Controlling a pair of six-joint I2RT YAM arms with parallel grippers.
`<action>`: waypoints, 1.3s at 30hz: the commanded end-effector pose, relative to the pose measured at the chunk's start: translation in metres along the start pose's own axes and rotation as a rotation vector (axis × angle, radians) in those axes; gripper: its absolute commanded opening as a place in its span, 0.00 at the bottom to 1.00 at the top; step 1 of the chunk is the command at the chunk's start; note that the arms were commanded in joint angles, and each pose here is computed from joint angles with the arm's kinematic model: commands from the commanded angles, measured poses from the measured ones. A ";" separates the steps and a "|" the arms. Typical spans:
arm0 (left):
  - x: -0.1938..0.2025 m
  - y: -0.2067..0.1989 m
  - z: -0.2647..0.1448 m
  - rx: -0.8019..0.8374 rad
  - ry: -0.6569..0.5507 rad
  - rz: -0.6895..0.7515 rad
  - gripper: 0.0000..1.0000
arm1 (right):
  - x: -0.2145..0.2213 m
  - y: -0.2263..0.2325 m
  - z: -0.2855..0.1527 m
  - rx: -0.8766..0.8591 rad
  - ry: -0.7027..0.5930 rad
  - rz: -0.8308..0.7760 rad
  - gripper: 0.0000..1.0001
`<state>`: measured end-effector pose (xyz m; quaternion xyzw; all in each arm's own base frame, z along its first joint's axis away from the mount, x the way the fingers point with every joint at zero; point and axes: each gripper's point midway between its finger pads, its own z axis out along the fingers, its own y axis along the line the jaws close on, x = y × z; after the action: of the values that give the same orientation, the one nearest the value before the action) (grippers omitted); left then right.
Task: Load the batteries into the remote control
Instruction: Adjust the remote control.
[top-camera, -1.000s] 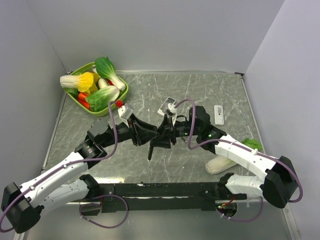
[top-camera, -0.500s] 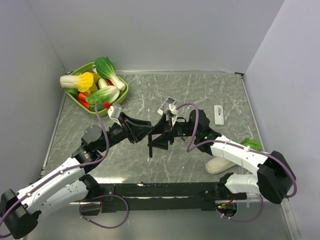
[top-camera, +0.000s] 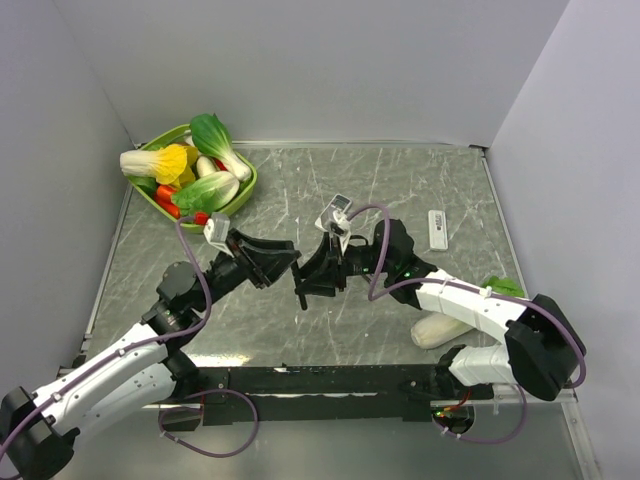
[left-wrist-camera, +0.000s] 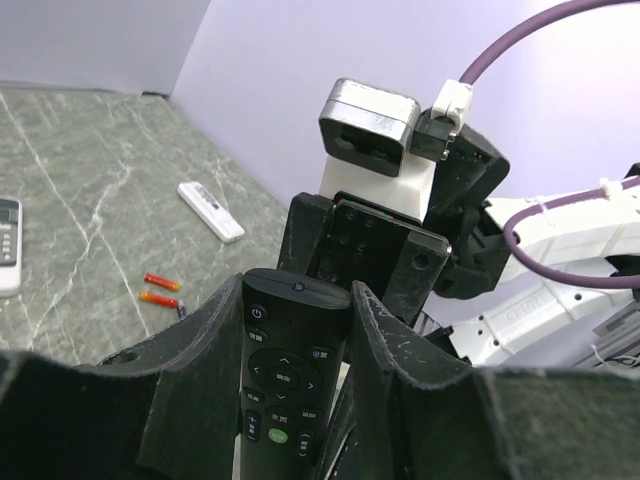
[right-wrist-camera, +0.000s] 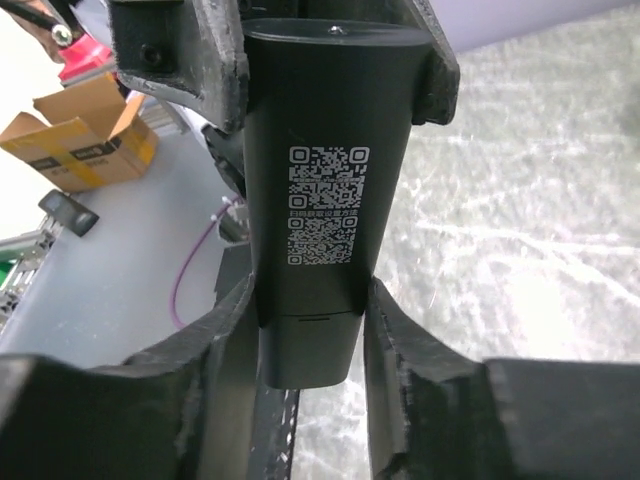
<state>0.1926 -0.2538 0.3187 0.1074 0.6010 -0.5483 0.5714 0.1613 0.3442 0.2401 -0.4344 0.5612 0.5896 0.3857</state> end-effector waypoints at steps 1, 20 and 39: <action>-0.003 0.005 0.000 -0.035 -0.021 -0.048 0.52 | -0.012 -0.007 -0.003 0.058 -0.001 -0.101 0.01; 0.029 0.061 0.009 -0.398 -0.013 -0.218 0.73 | -0.003 -0.077 -0.010 0.522 0.194 -0.144 0.00; 0.058 0.101 0.012 -0.526 -0.085 -0.288 0.55 | 0.004 -0.086 0.002 0.595 0.246 -0.156 0.00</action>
<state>0.2538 -0.2521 0.2193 -0.1275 0.7228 -0.4380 0.5191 0.2319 0.3394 0.1823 -0.4154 0.7347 0.3078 0.4391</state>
